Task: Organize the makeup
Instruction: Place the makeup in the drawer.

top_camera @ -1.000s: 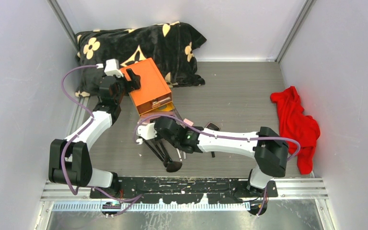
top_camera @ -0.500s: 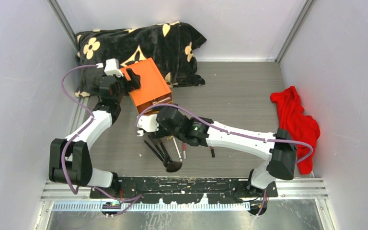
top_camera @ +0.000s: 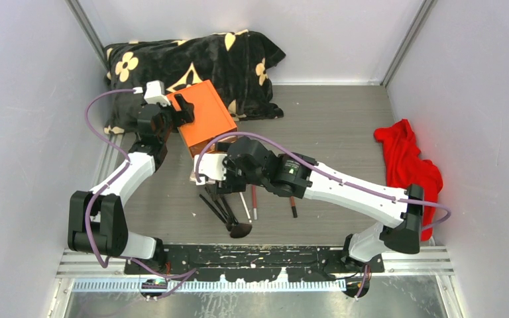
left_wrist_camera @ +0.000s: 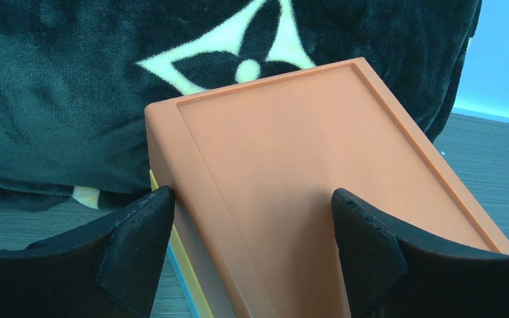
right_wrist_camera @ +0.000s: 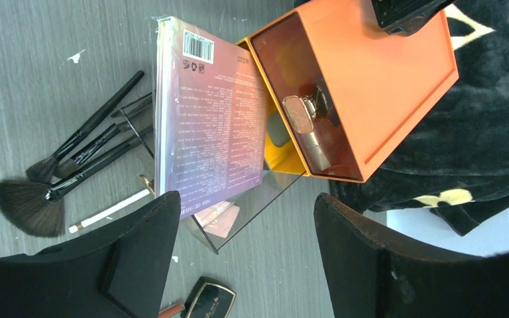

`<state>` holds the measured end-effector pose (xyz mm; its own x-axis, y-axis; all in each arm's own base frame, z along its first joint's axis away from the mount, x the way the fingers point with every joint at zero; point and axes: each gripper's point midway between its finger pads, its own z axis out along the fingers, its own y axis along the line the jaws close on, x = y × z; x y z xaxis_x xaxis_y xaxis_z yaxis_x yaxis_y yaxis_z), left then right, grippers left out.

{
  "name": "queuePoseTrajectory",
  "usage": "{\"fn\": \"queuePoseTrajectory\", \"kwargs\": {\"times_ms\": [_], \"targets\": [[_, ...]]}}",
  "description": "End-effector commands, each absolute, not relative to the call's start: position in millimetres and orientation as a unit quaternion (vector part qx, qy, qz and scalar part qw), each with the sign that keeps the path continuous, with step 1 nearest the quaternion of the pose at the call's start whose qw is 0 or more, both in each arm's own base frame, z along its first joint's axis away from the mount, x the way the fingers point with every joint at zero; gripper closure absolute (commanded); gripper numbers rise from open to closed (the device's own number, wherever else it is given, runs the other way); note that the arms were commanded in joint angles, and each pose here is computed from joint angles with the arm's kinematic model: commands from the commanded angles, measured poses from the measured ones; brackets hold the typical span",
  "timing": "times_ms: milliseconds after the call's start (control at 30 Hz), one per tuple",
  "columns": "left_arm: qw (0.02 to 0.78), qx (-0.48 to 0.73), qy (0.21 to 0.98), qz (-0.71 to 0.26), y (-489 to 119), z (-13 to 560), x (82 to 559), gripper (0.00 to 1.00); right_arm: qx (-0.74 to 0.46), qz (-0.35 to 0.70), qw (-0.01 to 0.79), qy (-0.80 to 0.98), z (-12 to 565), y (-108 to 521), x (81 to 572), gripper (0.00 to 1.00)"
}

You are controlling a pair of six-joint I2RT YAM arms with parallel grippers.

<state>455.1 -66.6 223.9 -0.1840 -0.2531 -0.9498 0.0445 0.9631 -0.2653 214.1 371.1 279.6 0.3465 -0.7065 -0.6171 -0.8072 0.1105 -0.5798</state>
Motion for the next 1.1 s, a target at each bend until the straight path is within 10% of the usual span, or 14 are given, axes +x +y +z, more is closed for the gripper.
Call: {"fn": "queuePoseTrajectory", "kwargs": {"times_ms": [0,1067], "targets": [[0.475,-0.039,0.878,-0.047,-52.0,106.3,412.9,0.14,-0.63,0.085,0.515,0.575,312.3,368.6,209.0,0.22],[0.472,-0.036,0.879,-0.058,-56.0,106.6,409.1,0.14,0.007,0.535,0.493,0.686,297.7,328.4,199.7,0.39]]}}
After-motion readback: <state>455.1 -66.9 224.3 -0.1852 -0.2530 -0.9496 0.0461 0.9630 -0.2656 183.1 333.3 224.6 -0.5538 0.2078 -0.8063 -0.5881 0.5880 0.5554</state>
